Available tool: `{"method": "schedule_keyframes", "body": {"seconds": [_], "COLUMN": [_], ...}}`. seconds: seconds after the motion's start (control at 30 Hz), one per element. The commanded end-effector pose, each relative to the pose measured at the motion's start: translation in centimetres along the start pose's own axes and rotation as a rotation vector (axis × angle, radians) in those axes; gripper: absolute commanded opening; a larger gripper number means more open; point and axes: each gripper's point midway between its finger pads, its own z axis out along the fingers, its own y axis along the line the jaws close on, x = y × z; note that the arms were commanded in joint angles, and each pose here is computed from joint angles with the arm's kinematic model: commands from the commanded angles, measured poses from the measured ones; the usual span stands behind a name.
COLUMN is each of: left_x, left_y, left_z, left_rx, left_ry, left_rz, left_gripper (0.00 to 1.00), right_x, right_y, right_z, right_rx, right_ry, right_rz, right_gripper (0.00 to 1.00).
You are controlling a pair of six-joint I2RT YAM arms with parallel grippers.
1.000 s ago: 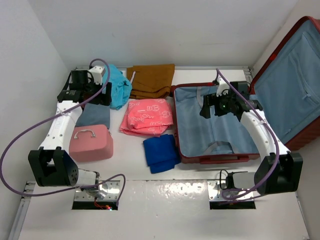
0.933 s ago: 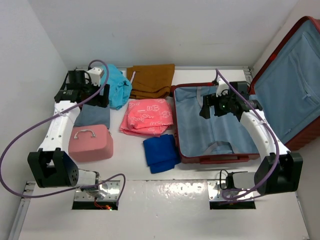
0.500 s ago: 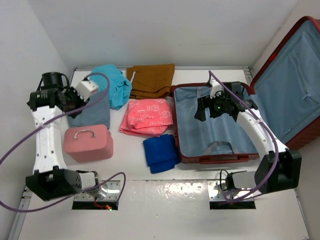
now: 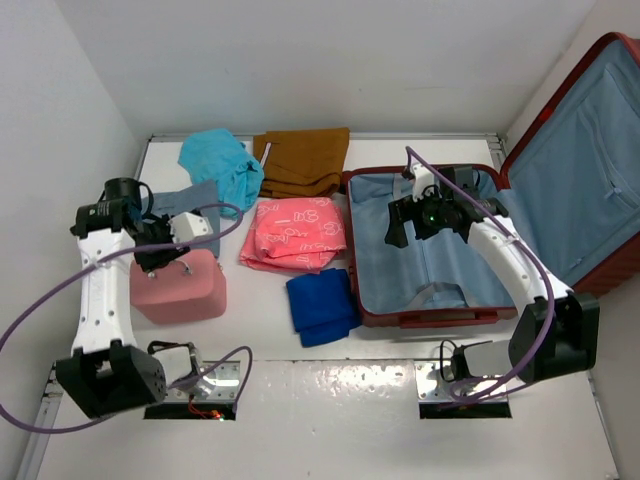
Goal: Pack the luggage
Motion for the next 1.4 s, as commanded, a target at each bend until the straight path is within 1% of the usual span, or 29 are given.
{"method": "schedule_keyframes", "body": {"seconds": [0.0, 0.07, 0.17, 0.3, 0.4, 0.53, 0.63, 0.67, 0.77, 0.83, 0.87, 0.97, 1.03, 1.07, 1.17, 1.27, 1.3, 1.37], "left_x": [-0.1, -0.4, -0.3, 0.5, 1.3, 2.4, 3.0, 3.0, 3.0, 3.0, 3.0, 2.9, 2.8, 2.4, 1.6, 0.0, -0.9, -2.3], "left_y": [0.8, 1.5, 1.6, 1.0, 0.4, -0.8, -0.8, -0.8, -0.9, -0.8, -0.8, -0.8, -0.7, -0.6, -0.5, 0.0, 0.7, 1.1], "left_z": [1.2, 1.6, 1.9, 2.8, 3.7, 5.4, 6.0, 6.2, 6.9, 7.0, 7.0, 6.8, 6.4, 6.0, 5.1, 3.4, 1.9, 0.5], "left_rx": [0.049, 0.066, 0.076, 0.114, 0.156, 0.24, 0.266, 0.273, 0.304, 0.304, 0.304, 0.295, 0.274, 0.257, 0.215, 0.133, 0.067, 0.014], "left_ry": [-0.011, -0.032, -0.041, -0.012, 0.017, 0.032, 0.039, 0.019, -0.009, -0.013, -0.016, -0.02, -0.023, -0.026, -0.044, -0.106, -0.15, -0.203], "left_rz": [0.042, 0.028, 0.042, 0.086, 0.086, 0.058, 0.041, 0.035, 0.031, 0.057, 0.074, 0.102, 0.122, 0.138, 0.108, 0.119, 0.129, 0.147], "left_gripper": [0.42, 0.46, 0.49, 0.49, 0.49, 0.45, 0.42, 0.42, 0.33, 0.25, 0.18, 0.1, 0.08, 0.0, 0.0, 0.0, 0.0, 0.0], "right_x": [-1.0, -0.7, -0.4, -0.1, 0.1, 0.0, -0.1, -0.1, -0.2, -0.1, -0.1, -0.2, -0.2, -0.2, -0.3, -0.4, -0.2, -0.5], "right_y": [0.3, 0.3, 0.3, 0.1, 0.2, 0.1, 0.0, 0.1, 0.1, 0.0, 0.0, 0.0, 0.0, 0.1, 0.1, 0.2, 0.3, 0.5], "right_z": [0.0, 0.1, 0.1, 0.3, 0.6, 0.9, 0.8, 0.9, 0.8, 0.8, 0.8, 0.6, 0.4, 0.4, 0.1, -0.1, -0.2, -0.4], "right_rx": [-0.014, -0.018, -0.023, -0.02, -0.026, -0.028, -0.03, -0.031, -0.031, -0.027, -0.028, -0.023, -0.022, -0.021, -0.018, -0.016, -0.017, -0.02], "right_ry": [-0.017, -0.006, 0.007, 0.016, 0.031, 0.039, 0.041, 0.043, 0.041, 0.041, 0.043, 0.038, 0.04, 0.037, 0.029, 0.025, 0.026, 0.017], "right_rz": [-0.028, -0.025, -0.026, -0.023, -0.019, -0.016, -0.017, -0.021, -0.025, -0.021, -0.021, -0.03, -0.031, -0.032, -0.034, -0.033, -0.03, -0.038], "right_gripper": [1.0, 1.0, 1.0, 1.0, 1.0, 1.0, 1.0, 1.0, 0.99, 0.97, 0.97, 0.96, 0.95, 0.95, 0.95, 0.95, 0.95, 0.94]}}
